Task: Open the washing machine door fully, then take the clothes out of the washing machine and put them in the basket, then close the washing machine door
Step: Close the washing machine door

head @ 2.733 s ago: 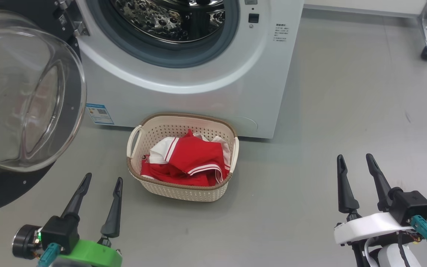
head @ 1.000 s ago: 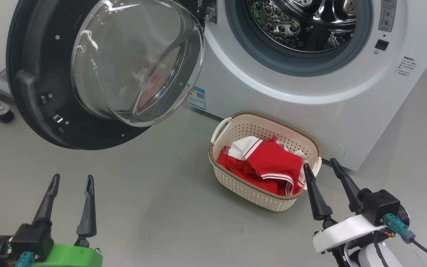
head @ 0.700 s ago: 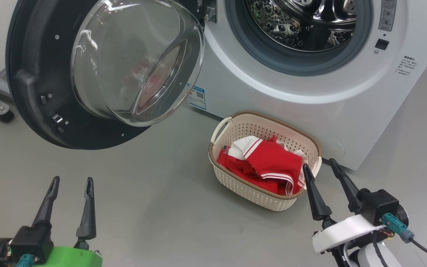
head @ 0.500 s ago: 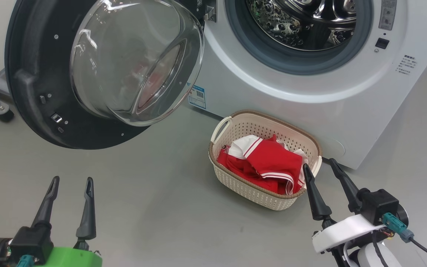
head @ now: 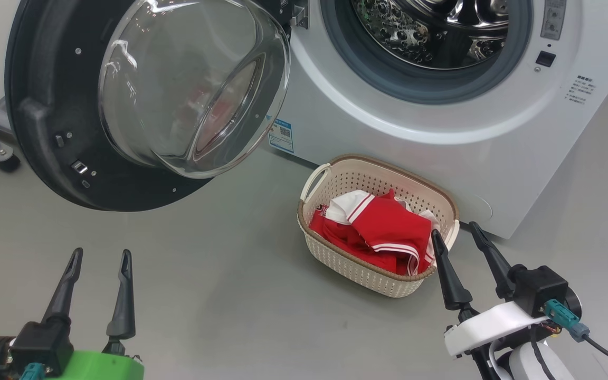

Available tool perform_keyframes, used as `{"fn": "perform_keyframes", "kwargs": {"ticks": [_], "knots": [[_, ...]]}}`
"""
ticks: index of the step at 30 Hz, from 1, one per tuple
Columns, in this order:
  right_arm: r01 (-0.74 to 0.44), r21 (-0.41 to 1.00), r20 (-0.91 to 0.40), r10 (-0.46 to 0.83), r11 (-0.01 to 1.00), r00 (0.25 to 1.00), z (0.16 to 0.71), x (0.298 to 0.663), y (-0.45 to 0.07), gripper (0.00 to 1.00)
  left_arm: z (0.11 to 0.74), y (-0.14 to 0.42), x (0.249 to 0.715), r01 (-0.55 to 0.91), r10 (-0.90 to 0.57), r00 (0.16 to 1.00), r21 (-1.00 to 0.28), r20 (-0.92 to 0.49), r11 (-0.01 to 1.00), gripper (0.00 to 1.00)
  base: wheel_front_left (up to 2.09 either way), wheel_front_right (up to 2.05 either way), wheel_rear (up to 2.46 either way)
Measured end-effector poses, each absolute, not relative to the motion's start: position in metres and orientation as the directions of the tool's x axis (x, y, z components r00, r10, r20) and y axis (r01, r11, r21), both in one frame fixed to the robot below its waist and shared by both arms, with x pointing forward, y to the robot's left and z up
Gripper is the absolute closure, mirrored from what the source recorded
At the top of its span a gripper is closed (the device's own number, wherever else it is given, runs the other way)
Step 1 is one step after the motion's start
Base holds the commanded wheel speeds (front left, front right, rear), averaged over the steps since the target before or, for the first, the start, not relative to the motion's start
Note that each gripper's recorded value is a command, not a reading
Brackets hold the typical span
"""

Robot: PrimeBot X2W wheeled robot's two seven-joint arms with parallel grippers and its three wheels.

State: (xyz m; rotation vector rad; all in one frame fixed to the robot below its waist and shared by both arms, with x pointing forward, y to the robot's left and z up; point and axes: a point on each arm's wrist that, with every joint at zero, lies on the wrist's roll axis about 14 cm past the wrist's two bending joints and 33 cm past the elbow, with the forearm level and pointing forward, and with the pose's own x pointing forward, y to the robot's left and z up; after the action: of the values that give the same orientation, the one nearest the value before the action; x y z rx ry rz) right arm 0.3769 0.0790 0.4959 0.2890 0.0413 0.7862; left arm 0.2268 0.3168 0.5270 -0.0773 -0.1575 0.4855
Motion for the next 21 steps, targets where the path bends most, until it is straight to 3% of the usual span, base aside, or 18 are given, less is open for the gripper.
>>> {"fn": "perform_keyframes", "kwargs": {"ticks": [5,6,7,21], "knots": [[-0.691,0.274,0.067,0.703,0.669,0.708,0.494,0.377,0.079,0.00,0.528,0.319,0.226,-0.465,0.477,0.869,-0.110,0.134,0.878,0.04,0.00,0.00,0.00],[-0.691,0.275,0.067,0.703,0.669,0.708,0.494,0.377,0.079,0.00,0.528,0.319,0.226,-0.466,0.477,0.869,-0.109,0.133,0.878,0.36,0.00,0.00,0.00],[-0.690,0.276,0.066,0.704,0.669,0.708,0.494,0.378,0.079,0.00,0.527,0.319,0.226,-0.466,0.477,0.869,-0.109,0.131,0.878,1.00,0.00,0.00,0.00],[-0.682,0.297,0.038,0.705,0.669,0.708,0.480,0.383,0.079,0.00,0.529,0.326,0.228,-0.484,0.494,0.860,-0.103,0.126,0.869,1.00,0.00,0.00,0.00]]}}
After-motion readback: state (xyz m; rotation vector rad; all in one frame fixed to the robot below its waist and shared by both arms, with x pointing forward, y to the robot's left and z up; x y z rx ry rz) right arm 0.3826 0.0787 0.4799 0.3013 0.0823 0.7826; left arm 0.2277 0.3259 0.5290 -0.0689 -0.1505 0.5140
